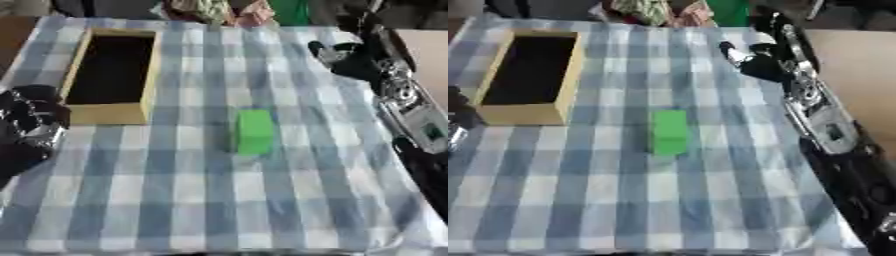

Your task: Pick up objects on the table and place them in the box.

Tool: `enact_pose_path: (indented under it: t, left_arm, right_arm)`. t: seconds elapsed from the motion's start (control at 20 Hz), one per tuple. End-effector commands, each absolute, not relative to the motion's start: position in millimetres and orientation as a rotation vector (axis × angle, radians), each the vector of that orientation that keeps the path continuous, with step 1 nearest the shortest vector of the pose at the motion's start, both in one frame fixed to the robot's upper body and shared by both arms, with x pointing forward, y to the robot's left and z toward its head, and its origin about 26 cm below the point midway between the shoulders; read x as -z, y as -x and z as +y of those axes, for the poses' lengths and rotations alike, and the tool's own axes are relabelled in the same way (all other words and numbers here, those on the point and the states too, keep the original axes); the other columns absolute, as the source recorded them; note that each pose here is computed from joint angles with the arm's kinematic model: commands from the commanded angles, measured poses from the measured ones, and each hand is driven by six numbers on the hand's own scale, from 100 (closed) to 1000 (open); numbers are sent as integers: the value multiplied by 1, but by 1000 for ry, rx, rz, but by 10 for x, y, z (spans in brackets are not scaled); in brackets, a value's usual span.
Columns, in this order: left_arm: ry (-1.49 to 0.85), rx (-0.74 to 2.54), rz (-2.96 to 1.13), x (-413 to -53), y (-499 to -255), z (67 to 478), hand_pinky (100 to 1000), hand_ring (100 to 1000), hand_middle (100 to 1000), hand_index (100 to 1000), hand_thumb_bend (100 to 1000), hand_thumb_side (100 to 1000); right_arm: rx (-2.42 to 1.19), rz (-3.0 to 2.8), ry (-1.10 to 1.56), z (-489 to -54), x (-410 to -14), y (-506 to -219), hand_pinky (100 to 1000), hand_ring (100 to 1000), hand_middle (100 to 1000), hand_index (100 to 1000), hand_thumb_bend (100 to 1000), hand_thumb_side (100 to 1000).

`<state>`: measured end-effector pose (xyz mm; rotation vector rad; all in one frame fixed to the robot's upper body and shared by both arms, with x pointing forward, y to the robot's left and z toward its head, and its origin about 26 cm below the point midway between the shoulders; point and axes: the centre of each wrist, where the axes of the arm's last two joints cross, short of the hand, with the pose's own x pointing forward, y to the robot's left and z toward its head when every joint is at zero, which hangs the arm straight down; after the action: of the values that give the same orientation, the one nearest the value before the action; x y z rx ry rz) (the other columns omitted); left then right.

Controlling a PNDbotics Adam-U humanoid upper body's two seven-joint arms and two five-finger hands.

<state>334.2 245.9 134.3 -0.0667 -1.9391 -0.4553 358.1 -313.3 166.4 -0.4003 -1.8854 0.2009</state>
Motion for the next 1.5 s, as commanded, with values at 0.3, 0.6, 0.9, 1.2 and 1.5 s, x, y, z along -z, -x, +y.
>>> enact_pose_path:
  t: [0.3,0.6,0.9,1.2,1.5]
  left_arm:
    - [49,458,-1961,-1419,-3344,2496,578,648,609,724,279,110]
    - [47,461,-1957,-1411,-3342,2501,578,648,609,725,279,111]
    - [46,462,-1955,-1408,-3340,2506,578,649,609,725,279,111]
    - [46,465,-1953,-1403,-3339,2506,578,649,610,725,279,111]
    - [47,467,-1952,-1404,-3340,2504,578,649,610,725,279,111]
  right_arm:
    - [-347,-1916,415,-3143,-1838,-3498,721,917,807,926,451,100]
    - [-522,-1899,404,-3099,-1927,-3402,728,917,809,928,448,100]
    - [-663,-1882,384,-3035,-2012,-3314,732,917,811,929,448,100]
    - [-792,-1852,350,-2956,-2071,-3247,737,917,814,930,448,100]
    - [-888,-1809,315,-2890,-2083,-3226,741,919,817,931,449,100]
